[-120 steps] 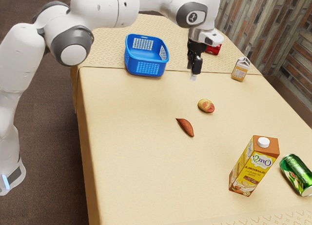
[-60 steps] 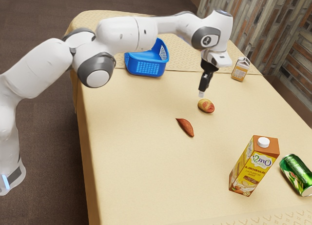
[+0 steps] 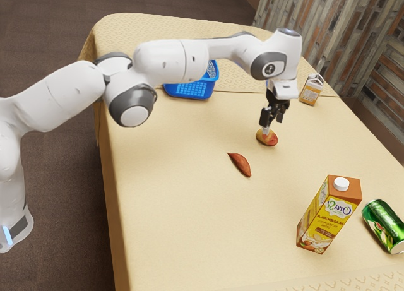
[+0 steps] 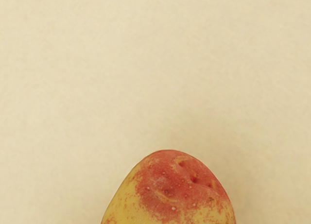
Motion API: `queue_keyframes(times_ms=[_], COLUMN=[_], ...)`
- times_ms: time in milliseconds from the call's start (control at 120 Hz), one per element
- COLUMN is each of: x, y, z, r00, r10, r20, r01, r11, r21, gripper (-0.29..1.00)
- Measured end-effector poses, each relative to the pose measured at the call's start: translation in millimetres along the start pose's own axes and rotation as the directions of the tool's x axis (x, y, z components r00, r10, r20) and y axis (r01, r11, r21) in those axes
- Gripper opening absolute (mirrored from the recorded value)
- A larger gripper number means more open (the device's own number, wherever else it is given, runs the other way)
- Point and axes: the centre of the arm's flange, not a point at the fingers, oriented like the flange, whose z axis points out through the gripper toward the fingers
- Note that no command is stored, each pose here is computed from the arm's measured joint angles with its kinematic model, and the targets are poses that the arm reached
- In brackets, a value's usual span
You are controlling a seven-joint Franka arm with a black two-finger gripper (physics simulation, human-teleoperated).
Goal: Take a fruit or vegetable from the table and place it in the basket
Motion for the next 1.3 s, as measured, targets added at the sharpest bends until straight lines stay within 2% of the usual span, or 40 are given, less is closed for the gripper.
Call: queue_keyframes(times_ms=[183, 550, 683, 800, 958, 1142, 1217, 1300], x=[-7.5, 0.0, -17.3, -19.2, -13.7, -12.6, -11.4, 1.4], y=[-5.6, -7.6, -15.2, -16.3, -15.5, -16.6, -16.5, -9.9], z=[23.2, 37.8, 47.4, 55.2, 54.4, 52.6, 48.2, 33.2], r00=[0.999, 0.993, 0.995, 0.994, 0.993, 0.992, 0.992, 0.989], r10=[0.037, 0.111, 0.099, 0.100, 0.113, 0.119, 0.123, 0.148], r20=[-0.018, -0.041, -0.028, -0.032, -0.039, -0.033, -0.015, 0.024], r01=[-0.037, -0.111, -0.100, -0.101, -0.113, -0.119, -0.123, -0.149], r11=[0.999, 0.994, 0.995, 0.995, 0.994, 0.993, 0.992, 0.988], r21=[-0.017, -0.007, -0.018, -0.024, -0.009, 0.008, 0.021, 0.045], gripper=[0.70, 0.70, 0.70, 0.57, 0.49, 0.23, 0.19, 0.21])
